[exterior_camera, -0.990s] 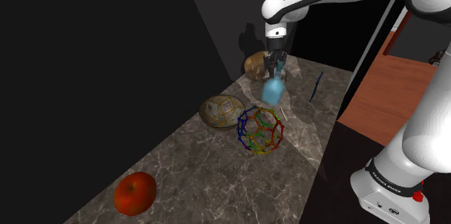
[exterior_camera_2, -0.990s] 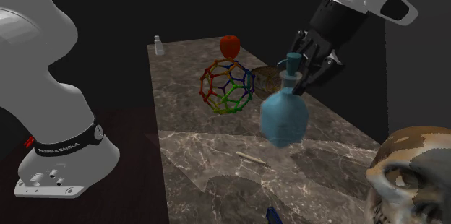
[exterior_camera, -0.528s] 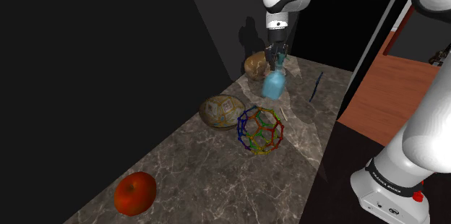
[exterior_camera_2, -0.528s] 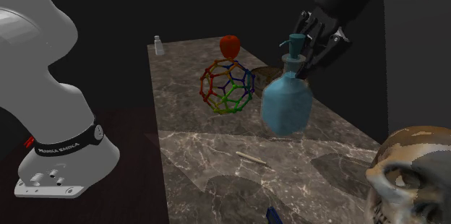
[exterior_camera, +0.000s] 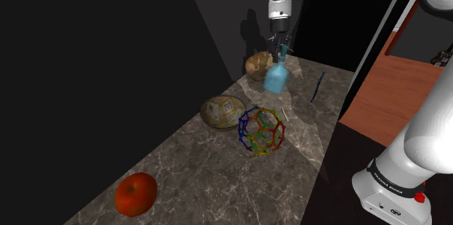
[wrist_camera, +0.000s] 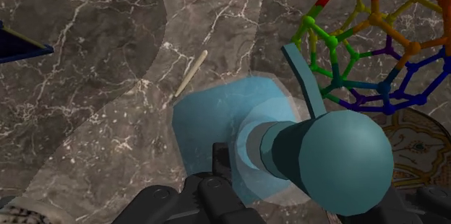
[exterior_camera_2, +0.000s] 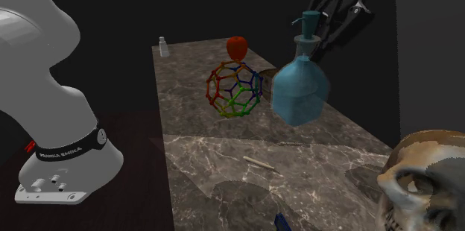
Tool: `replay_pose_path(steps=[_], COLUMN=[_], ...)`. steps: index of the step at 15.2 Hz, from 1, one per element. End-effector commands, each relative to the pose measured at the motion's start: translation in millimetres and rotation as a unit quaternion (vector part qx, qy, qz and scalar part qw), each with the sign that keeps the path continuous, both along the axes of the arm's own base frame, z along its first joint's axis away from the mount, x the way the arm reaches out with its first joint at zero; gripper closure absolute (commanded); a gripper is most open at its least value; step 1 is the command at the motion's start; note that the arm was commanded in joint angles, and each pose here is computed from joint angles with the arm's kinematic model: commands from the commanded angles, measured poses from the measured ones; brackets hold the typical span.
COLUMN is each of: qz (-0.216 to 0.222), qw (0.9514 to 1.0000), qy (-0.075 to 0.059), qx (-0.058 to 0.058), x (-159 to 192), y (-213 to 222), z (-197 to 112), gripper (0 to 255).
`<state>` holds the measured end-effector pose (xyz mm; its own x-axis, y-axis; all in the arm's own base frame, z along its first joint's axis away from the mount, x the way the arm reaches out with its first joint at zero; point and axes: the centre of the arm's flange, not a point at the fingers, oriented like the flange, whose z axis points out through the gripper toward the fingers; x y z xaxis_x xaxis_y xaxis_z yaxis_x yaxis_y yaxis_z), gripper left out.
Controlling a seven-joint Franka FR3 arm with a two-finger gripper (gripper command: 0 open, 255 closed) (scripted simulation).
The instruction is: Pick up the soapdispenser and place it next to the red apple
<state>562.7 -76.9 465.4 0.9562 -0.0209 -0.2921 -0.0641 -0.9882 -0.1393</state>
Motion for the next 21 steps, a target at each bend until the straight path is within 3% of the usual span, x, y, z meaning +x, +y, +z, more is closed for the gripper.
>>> replay_pose_path(steps=[1,21], qz=[0.0,0.0], qw=[1.0,1.0], qy=[0.0,0.0], qx=[0.0,0.0], x=[0.2,0.2], y=[-1.4,-1.4], z=[12.3,118.0], gripper=[255,255])
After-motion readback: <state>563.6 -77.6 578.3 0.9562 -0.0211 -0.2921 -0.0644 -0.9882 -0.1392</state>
